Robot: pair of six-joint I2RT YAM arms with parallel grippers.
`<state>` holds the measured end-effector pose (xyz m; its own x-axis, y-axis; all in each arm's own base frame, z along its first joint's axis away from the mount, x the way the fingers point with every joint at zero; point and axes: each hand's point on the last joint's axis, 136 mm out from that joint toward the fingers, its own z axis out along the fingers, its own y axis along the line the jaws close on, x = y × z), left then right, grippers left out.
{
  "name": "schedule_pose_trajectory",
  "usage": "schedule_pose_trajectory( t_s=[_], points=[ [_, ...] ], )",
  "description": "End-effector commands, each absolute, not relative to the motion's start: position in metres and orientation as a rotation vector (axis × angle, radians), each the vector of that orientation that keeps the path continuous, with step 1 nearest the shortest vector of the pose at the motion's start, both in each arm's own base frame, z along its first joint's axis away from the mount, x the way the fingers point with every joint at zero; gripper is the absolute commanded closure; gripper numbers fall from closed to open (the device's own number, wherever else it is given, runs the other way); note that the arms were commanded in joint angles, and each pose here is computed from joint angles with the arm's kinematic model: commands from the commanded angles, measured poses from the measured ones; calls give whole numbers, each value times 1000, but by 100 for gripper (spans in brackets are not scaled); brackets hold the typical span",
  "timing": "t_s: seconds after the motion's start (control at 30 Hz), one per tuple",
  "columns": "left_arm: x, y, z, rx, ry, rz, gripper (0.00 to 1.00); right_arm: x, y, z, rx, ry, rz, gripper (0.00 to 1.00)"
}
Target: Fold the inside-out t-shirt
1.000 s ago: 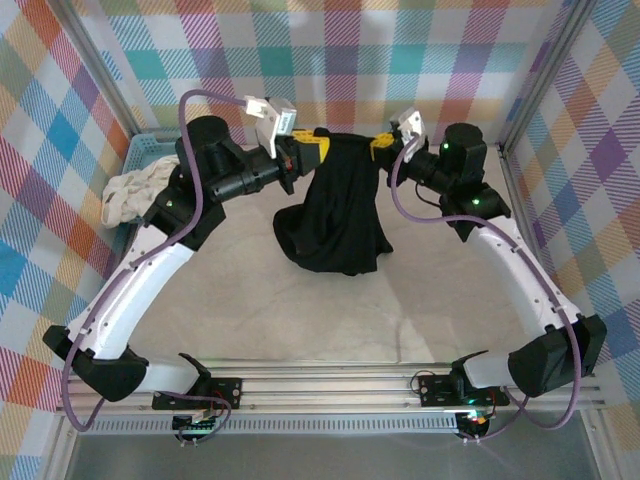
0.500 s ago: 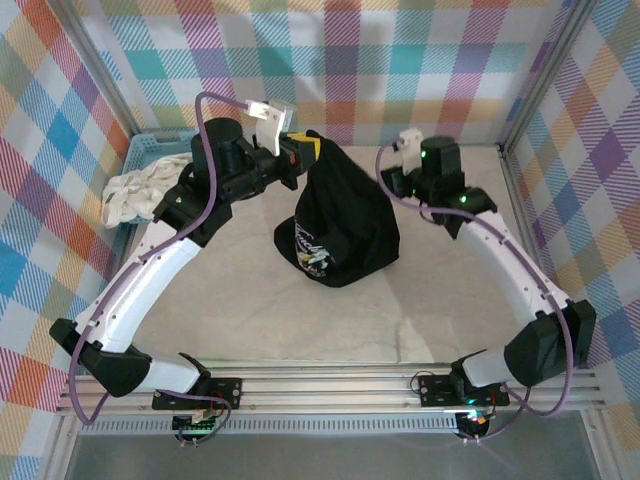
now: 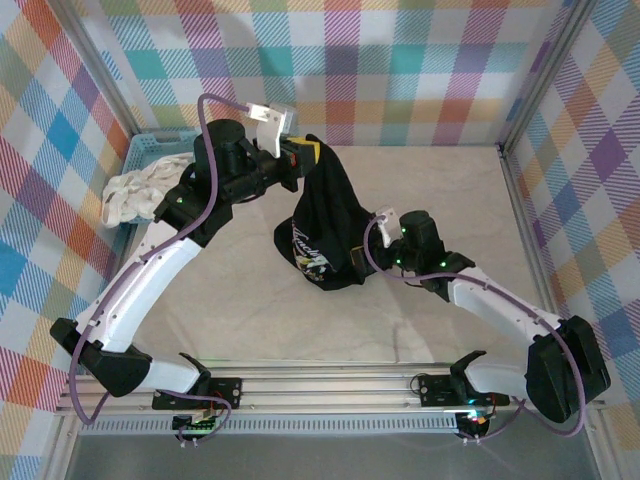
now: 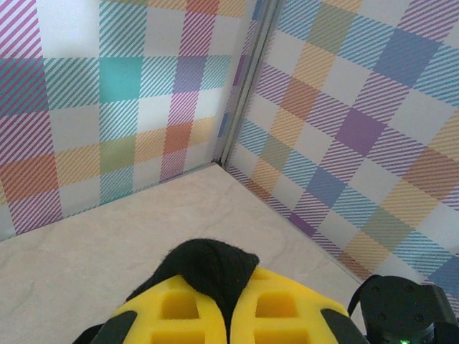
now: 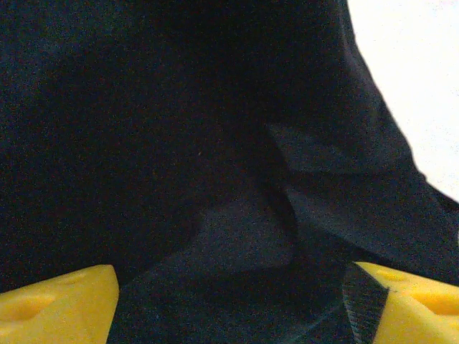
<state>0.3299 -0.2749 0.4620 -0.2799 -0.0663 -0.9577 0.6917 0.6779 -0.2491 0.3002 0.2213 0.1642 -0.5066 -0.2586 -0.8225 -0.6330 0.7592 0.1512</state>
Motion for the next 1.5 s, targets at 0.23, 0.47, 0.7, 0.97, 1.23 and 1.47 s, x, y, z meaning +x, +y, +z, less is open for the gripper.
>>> schedule_pose_trajectory(
  t_s=[0.23, 0.47, 0.7, 0.97, 1.23, 1.47],
  points=[
    [331, -270, 477, 480, 1672, -792, 100, 303, 245, 141, -745, 2047, 593, 15],
    [337, -267, 473, 468, 1688, -754, 100, 290, 242, 152, -752, 1992, 623, 14],
    [336, -267, 474, 477, 1685, -750, 100, 261, 247, 143, -871, 1960, 661, 14],
    [335, -266, 474, 480, 1688, -747, 100, 297, 246, 128, -804, 1985, 505, 29],
    [344, -225, 475, 329, 1683, -631, 100, 301, 220, 202, -771, 1856, 496, 91],
    [341, -167, 494, 110, 1605, -631, 100, 263, 199, 330, -802, 1655, 624, 100]
  ],
)
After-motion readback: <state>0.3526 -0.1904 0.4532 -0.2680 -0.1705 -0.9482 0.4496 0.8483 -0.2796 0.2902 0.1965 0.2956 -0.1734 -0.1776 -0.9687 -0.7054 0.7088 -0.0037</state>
